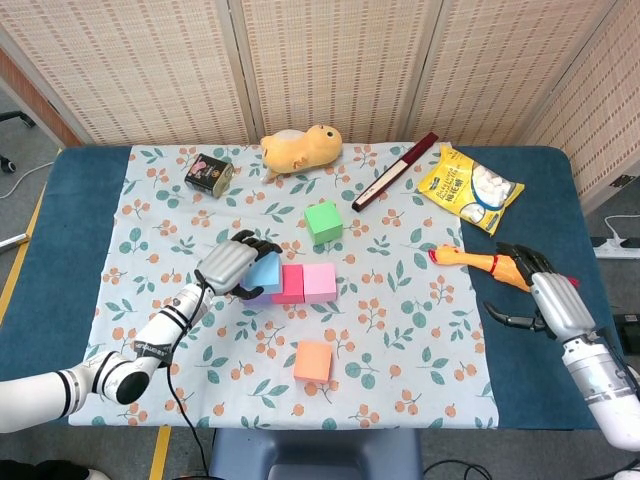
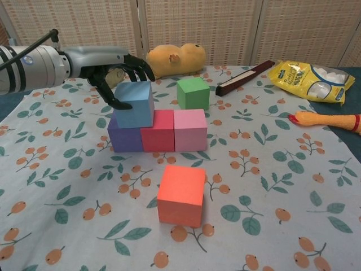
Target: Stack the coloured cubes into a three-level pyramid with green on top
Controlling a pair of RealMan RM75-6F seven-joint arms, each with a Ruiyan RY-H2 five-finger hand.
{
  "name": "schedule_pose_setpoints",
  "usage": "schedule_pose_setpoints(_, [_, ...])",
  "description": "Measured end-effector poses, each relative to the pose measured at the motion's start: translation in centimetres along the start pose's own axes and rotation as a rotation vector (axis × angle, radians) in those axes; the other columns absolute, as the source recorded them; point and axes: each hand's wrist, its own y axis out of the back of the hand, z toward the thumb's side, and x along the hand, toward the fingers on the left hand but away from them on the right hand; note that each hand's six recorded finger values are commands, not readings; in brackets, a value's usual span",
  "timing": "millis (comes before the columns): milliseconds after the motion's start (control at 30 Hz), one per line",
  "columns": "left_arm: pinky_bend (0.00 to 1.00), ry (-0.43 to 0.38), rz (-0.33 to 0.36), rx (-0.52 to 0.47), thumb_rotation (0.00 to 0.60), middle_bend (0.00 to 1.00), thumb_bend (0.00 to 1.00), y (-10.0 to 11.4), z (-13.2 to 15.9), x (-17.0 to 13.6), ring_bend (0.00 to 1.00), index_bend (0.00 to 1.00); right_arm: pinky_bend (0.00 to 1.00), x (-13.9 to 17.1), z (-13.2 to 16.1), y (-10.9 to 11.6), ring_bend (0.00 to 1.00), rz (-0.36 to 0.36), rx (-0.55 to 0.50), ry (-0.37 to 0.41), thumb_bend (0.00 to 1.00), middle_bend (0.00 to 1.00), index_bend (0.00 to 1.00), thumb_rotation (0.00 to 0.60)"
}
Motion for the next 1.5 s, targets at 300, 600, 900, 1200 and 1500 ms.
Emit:
schedule_pose_setpoints(300, [0.11,-0.001,-0.004,-0.007,0.600,0.23,0.30,-0.1,0.2,0.1,0.22,0.22,0.01,-0.1,0.1,0.0,0.00,-0.002,-0.001,0.000,0.22,0.12,0.00,0.304])
schedule_pose_setpoints(600, [0.11,-0.002,-0.007,-0.003,0.600,0.21,0.30,-0.1,0.4,0.2,0.19,0.22,0.01,0.0,-0.1,0.1,0.00,-0.004,-0.004,-0.005,0.22,0.12,0.00,0.305])
schedule_pose_setpoints(900, [0.11,0.001,-0.019,0.005,0.600,0.17,0.30,-0.3,0.5,0.3,0.16,0.20,0.01,0.0,-0.2,0.2,0.00,-0.007,-0.006,-0.006,0.22,0.12,0.00,0.304])
schedule_pose_setpoints(1200, [0.10,0.001,-0.018,-0.008,0.600,0.00,0.31,-0.3,0.6,-0.3,0.00,0.02,0.00,0.0,-0.1,0.3,0.00,-0.011,-0.008,0.001,0.22,0.12,0.00,0.305])
schedule_pose_setpoints(1500, [0.06,0.068,0.080,-0.105,0.600,0.00,0.31,2.2,-2.1,-3.5,0.00,0.00,0.06,0.2,0.0,0.0,0.00,0.015,-0.002,0.018,0.22,0.12,0.00,0.357])
